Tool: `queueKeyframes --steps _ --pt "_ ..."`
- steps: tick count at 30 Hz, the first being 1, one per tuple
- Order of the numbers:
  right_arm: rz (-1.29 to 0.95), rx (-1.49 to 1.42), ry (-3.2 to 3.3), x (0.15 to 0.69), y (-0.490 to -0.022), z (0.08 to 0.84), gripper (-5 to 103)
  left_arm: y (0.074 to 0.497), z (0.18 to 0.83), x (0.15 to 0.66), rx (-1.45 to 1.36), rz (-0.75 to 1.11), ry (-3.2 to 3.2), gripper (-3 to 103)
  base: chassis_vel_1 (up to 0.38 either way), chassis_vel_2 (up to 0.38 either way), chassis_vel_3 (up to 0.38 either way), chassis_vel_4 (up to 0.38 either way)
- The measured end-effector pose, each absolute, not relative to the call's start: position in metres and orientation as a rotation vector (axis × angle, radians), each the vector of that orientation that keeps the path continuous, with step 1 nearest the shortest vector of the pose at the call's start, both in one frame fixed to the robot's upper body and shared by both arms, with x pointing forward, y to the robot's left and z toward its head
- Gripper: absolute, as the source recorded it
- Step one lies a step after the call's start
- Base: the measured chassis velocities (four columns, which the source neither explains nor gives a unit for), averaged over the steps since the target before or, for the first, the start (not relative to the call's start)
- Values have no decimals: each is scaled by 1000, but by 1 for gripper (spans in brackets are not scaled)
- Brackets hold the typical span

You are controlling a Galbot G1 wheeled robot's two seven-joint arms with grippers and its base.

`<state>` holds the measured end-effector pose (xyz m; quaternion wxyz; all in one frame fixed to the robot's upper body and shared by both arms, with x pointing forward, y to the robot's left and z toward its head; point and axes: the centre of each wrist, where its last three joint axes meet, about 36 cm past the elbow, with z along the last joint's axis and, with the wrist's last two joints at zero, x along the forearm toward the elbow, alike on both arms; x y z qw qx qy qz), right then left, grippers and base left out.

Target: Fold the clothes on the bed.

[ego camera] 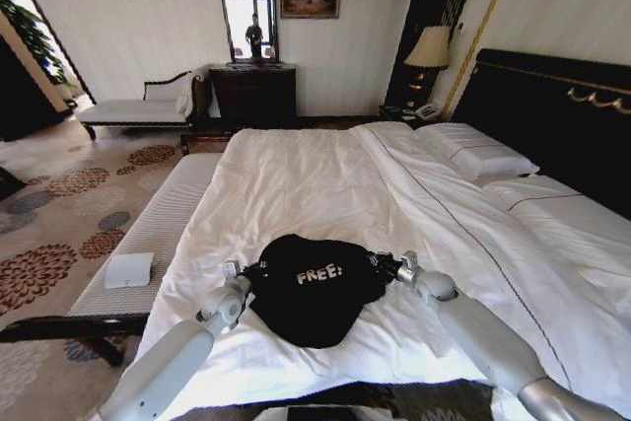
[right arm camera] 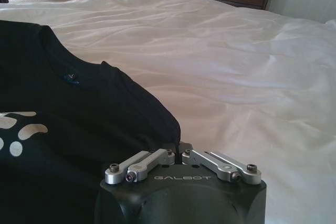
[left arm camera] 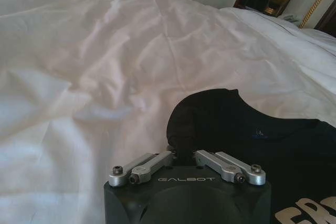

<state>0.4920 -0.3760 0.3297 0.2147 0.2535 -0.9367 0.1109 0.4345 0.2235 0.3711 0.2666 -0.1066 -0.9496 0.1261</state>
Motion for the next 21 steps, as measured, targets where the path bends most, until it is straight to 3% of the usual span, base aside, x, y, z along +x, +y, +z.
queueKeyframes --steps 7,21 --pt "317 702 -2619 486 -379 340 1 228 387 433 -316 305 -2600 1 0 0 0 0" --pt "280 635 -2815 482 -384 442 1 248 478 462 -406 209 -2775 1 0 0 0 0"
